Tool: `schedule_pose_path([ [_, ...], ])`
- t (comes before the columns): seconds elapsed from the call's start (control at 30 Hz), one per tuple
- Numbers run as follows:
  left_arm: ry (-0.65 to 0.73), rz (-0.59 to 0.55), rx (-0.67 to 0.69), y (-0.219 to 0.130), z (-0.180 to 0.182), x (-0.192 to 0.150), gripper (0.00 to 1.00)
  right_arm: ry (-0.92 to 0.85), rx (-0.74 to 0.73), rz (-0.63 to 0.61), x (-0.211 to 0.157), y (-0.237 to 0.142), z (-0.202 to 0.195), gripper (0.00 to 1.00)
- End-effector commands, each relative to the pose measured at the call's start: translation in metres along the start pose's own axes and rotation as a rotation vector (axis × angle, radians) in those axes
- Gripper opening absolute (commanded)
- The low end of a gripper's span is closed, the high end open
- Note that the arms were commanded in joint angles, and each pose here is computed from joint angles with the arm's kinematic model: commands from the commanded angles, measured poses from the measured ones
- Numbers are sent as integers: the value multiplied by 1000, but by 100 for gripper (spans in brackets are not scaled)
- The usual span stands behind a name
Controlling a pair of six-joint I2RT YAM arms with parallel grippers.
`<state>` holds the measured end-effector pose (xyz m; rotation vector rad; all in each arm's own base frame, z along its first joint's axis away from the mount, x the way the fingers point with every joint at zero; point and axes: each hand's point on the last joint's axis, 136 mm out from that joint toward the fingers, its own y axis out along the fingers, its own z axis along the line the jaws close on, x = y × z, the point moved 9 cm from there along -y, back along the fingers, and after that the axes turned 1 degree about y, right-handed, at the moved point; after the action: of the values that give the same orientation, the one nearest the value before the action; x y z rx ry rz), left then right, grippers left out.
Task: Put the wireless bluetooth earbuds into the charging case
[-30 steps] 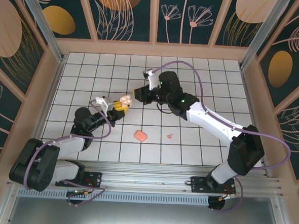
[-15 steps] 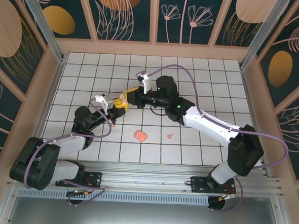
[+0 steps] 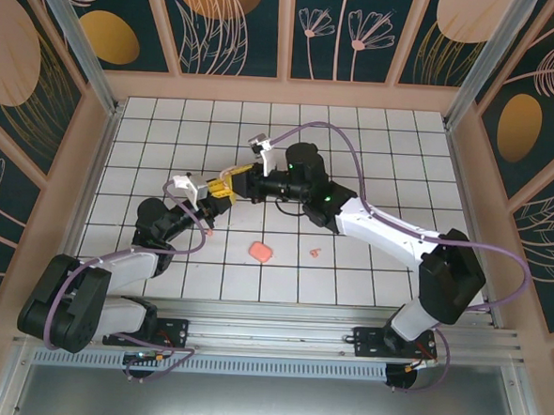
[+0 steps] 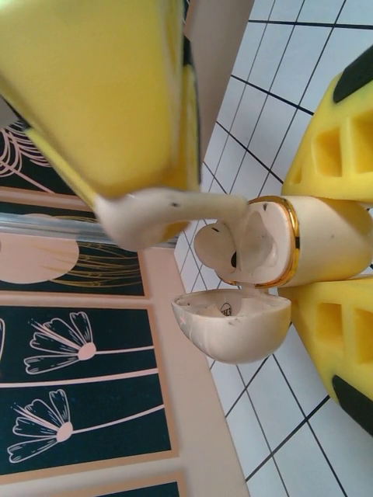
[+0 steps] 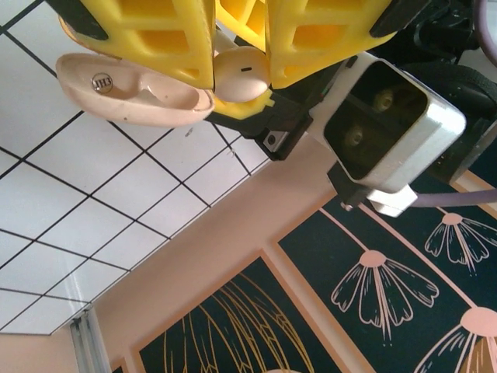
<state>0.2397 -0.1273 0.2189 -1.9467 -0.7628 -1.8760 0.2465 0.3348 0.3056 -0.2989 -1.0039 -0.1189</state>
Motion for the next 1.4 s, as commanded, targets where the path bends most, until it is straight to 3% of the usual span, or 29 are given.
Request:
schedule_pose_path([
  [0.0, 43, -83, -19, 2, -4, 21, 2, -2, 28, -13, -2, 7, 0, 20],
  [1.37, 112, -141, 12, -5, -10, 45, 2, 35, -100, 121, -36, 8, -12, 20],
])
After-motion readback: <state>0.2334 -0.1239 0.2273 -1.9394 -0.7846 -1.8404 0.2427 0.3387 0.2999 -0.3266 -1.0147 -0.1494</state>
